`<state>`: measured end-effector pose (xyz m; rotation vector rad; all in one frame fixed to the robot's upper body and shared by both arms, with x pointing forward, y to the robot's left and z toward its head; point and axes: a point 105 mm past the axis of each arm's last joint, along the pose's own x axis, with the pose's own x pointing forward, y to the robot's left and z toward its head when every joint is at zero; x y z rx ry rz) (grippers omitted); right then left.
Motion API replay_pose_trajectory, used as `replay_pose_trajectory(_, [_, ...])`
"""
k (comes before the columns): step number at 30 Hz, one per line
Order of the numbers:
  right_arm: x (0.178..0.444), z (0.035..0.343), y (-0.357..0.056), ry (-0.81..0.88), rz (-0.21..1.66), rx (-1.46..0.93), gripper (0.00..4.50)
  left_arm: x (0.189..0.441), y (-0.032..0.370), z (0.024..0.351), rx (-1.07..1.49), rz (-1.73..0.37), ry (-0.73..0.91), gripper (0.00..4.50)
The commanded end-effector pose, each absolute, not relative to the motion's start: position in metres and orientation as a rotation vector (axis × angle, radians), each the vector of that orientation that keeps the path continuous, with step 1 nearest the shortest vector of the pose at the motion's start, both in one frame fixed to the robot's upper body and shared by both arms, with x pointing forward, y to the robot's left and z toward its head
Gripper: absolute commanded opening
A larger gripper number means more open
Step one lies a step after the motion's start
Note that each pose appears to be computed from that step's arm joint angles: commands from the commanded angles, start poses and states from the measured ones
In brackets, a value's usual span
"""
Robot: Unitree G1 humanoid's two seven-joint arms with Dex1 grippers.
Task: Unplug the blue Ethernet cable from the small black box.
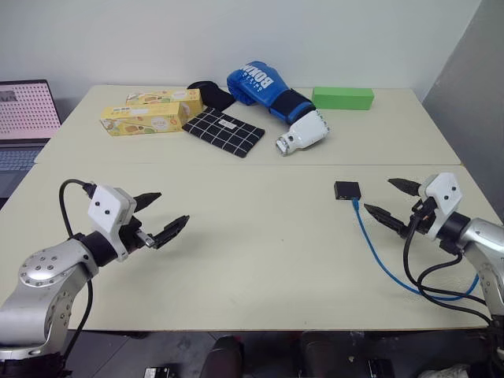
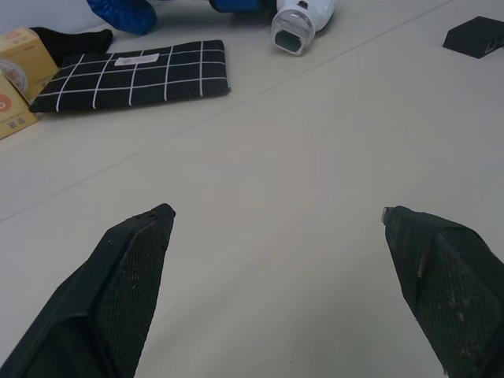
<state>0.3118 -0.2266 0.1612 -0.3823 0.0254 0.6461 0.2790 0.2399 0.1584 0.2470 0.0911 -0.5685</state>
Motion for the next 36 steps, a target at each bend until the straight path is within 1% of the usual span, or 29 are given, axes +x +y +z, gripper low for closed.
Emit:
replay_pose_trajectory(1, [0.310, 0.173, -0.230, -0.011, 0.643, -0.410, 4.40, 0.274, 0.234, 0.175, 0.245, -0.602, 0.037, 4.50])
replay_pose_trajectory(8, [0.310, 0.172, -0.230, -0.010, 0.639, -0.413, 4.40, 0.271, 0.233, 0.171, 0.265, -0.600, 0.068, 4.50])
replay_pose_trajectory(17, [0.311, 0.166, -0.232, 0.007, 0.625, -0.439, 4.40, 0.274, 0.230, 0.171, 0.262, -0.591, 0.082, 4.50])
replay_pose_trajectory(21, [0.310, 0.160, -0.229, 0.017, 0.609, -0.437, 4.40, 0.280, 0.222, 0.177, 0.274, -0.615, 0.043, 4.50])
replay_pose_trajectory(23, [0.311, 0.151, -0.232, 0.052, 0.568, -0.461, 4.40, 0.283, 0.214, 0.184, 0.272, -0.644, -0.006, 4.50])
replay_pose_trajectory(25, [0.313, 0.144, -0.235, 0.077, 0.513, -0.467, 4.40, 0.286, 0.207, 0.186, 0.281, -0.671, -0.019, 4.50])
replay_pose_trajectory(29, [0.317, 0.135, -0.228, 0.078, 0.419, -0.400, 4.40, 0.283, 0.180, 0.193, 0.244, -0.823, -0.037, 4.50])
replay_pose_trajectory(33, [0.322, 0.115, -0.209, 0.108, 0.338, -0.296, 4.40, 0.265, 0.146, 0.188, 0.203, -1.093, 0.046, 4.50])
replay_pose_trajectory(36, [0.326, 0.106, -0.200, 0.124, 0.289, -0.247, 4.40, 0.258, 0.136, 0.186, 0.216, -1.193, 0.082, 4.50])
